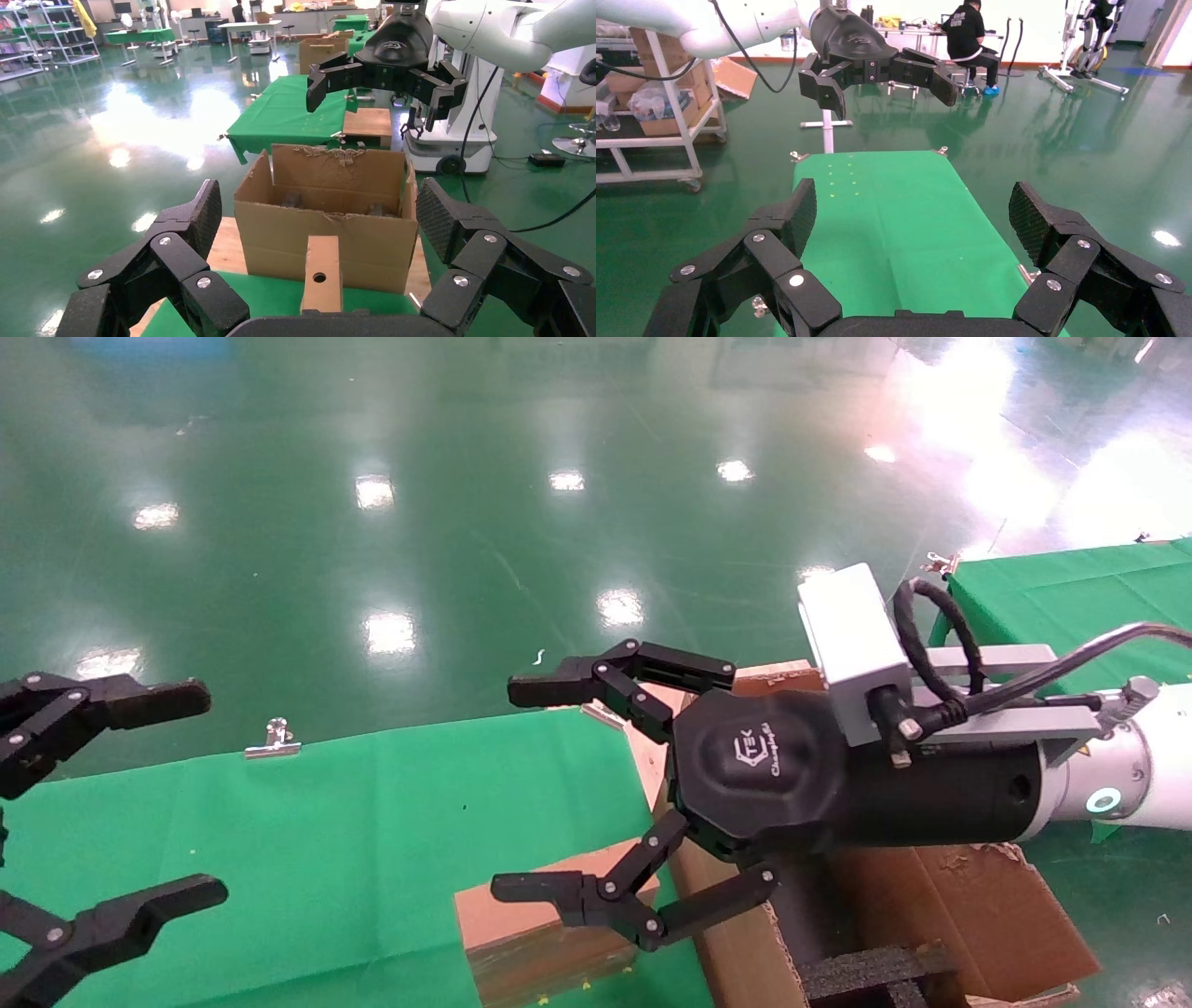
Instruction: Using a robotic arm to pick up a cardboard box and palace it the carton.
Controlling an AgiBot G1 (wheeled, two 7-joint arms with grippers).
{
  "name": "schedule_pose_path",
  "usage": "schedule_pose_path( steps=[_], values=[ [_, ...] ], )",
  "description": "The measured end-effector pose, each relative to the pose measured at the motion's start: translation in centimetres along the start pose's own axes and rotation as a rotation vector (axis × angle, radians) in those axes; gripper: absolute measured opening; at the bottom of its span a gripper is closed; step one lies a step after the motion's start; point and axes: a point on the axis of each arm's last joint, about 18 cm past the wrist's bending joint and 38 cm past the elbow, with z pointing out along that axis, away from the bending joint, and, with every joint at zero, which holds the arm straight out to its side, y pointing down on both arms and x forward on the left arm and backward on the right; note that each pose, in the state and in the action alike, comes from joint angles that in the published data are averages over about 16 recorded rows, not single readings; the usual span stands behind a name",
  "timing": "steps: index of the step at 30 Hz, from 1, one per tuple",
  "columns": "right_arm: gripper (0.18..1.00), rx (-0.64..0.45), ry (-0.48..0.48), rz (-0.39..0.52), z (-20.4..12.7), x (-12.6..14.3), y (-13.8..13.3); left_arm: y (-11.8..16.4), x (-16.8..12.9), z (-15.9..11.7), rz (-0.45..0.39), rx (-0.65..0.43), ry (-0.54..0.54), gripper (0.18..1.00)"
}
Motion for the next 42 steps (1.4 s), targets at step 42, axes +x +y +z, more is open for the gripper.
schedule_pose_path(
  steps=[42],
  values=[
    [1.001,-0.410,-0.069,-0.068,3.3,2.2,4.3,0.0,0.0,0.0,0.000,0.000,0.000,0.799]
  ],
)
